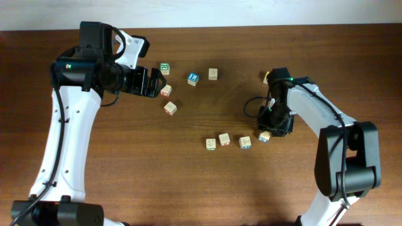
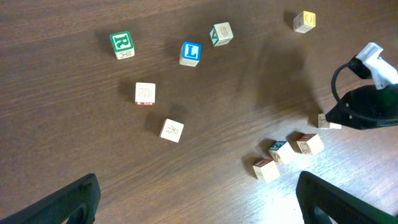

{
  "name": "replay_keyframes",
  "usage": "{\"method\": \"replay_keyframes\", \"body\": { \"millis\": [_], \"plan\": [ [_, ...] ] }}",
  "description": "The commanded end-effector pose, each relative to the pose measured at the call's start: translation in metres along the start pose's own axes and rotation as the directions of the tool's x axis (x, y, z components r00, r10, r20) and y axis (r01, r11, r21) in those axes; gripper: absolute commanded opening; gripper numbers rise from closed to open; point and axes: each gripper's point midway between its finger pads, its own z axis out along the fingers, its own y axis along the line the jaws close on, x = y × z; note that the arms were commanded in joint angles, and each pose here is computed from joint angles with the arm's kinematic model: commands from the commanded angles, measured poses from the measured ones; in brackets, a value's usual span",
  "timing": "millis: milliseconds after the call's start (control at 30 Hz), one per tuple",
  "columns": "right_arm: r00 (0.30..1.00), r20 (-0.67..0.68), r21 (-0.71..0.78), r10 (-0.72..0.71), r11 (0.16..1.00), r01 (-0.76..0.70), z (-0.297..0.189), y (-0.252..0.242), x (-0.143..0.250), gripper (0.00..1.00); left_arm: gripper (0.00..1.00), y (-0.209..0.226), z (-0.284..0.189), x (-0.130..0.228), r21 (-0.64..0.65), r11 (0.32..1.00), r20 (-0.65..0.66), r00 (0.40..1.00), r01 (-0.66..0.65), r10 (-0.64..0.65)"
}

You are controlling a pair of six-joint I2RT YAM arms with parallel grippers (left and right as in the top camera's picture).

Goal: Rotate 4 blocks

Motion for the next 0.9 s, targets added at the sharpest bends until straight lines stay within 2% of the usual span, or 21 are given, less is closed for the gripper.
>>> {"method": "replay_keyframes", "body": {
  "millis": [0,333,567,867],
  "plan": [
    [0.998,-0.022,0.009,-0.061,0.998,0.061,0.005,0.003,0.008,0.36,0.99,-0.003,0.0,-0.005,0.014,1.0,0.011,1.0,0.0,0.0],
    [0.982,-0.056,0.019,-0.181,0.983,0.182,0.008,0.024,0.027,0.35,0.99,-0.003,0.0,-0.005,0.014,1.0,0.012,1.0,0.0,0.0],
    [0.981,-0.099,-0.097,-0.17,0.982,0.16,0.007,0.046,0.04,0.35,0.99,-0.003,0.0,-0.005,0.014,1.0,0.011,1.0,0.0,0.0],
    [0.978,-0.085,-0.126,-0.189,0.976,0.178,0.009,0.066,0.045,0.35,0.99,-0.003,0.0,-0.005,0.014,1.0,0.011,1.0,0.0,0.0]
  ]
}}
